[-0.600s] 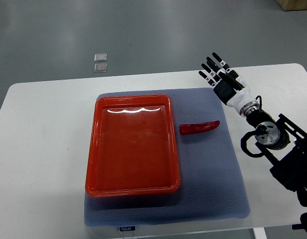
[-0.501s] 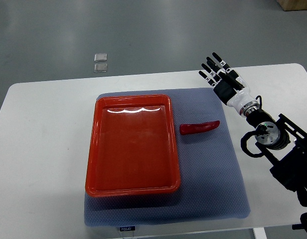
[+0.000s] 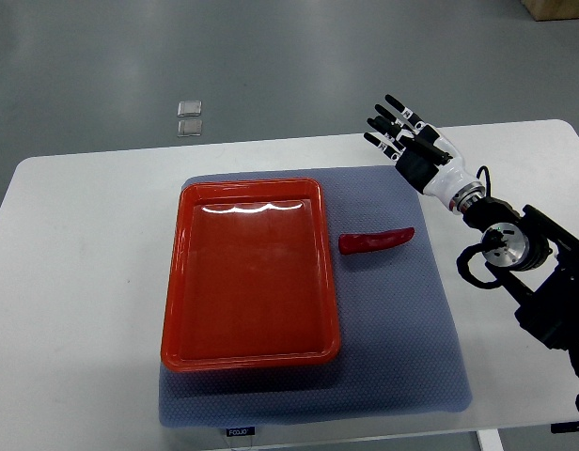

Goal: Place red pepper on red tray

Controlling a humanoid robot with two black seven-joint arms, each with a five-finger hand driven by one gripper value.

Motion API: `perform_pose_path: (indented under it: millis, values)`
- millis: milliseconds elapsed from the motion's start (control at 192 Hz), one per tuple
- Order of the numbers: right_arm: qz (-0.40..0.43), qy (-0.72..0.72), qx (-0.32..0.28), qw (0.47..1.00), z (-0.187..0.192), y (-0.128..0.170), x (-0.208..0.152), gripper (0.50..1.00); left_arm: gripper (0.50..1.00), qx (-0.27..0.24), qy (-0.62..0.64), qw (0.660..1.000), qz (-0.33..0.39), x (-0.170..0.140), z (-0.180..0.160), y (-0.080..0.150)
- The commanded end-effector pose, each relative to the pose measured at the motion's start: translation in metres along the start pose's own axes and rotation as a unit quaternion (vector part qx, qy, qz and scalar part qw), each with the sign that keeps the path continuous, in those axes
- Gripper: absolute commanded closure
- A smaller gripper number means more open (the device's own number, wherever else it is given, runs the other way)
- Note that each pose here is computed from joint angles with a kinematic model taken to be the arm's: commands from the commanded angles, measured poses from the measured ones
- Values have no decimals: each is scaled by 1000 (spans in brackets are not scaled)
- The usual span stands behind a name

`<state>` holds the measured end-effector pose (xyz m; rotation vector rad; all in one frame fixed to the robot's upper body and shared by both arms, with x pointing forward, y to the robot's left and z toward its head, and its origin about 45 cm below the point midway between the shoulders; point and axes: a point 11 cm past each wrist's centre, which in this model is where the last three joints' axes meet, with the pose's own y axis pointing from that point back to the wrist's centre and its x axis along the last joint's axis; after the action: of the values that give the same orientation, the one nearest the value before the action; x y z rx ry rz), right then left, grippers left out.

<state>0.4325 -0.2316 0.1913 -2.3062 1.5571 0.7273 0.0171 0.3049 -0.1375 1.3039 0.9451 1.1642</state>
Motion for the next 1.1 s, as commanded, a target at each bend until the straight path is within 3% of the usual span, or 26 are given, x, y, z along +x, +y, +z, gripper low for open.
perform_pose_path:
  millis: [0, 203, 376, 522, 767, 1096]
  values:
    - [-26, 102, -46, 993, -4, -4, -5, 587, 500, 1, -1, 1000, 0, 0, -1, 0]
    - [-87, 322, -163, 928, -20, -4, -11, 587, 500, 1, -2, 1000, -1, -1, 0, 0]
    - [-148, 527, -246, 800, -31, 2, -23, 589, 500, 1, -2, 1000, -3, -2, 0, 0]
    - [-177, 610, -296, 713, -21, 9, -31, 589, 500, 1, -1, 1000, -3, -1, 0, 0]
    - [-172, 652, -294, 677, 6, 7, -32, 593, 500, 1, -2, 1000, 0, 0, 0, 0]
    - [-162, 691, -290, 642, 14, 11, -20, 603, 500, 1, -1, 1000, 1, 1, 0, 0]
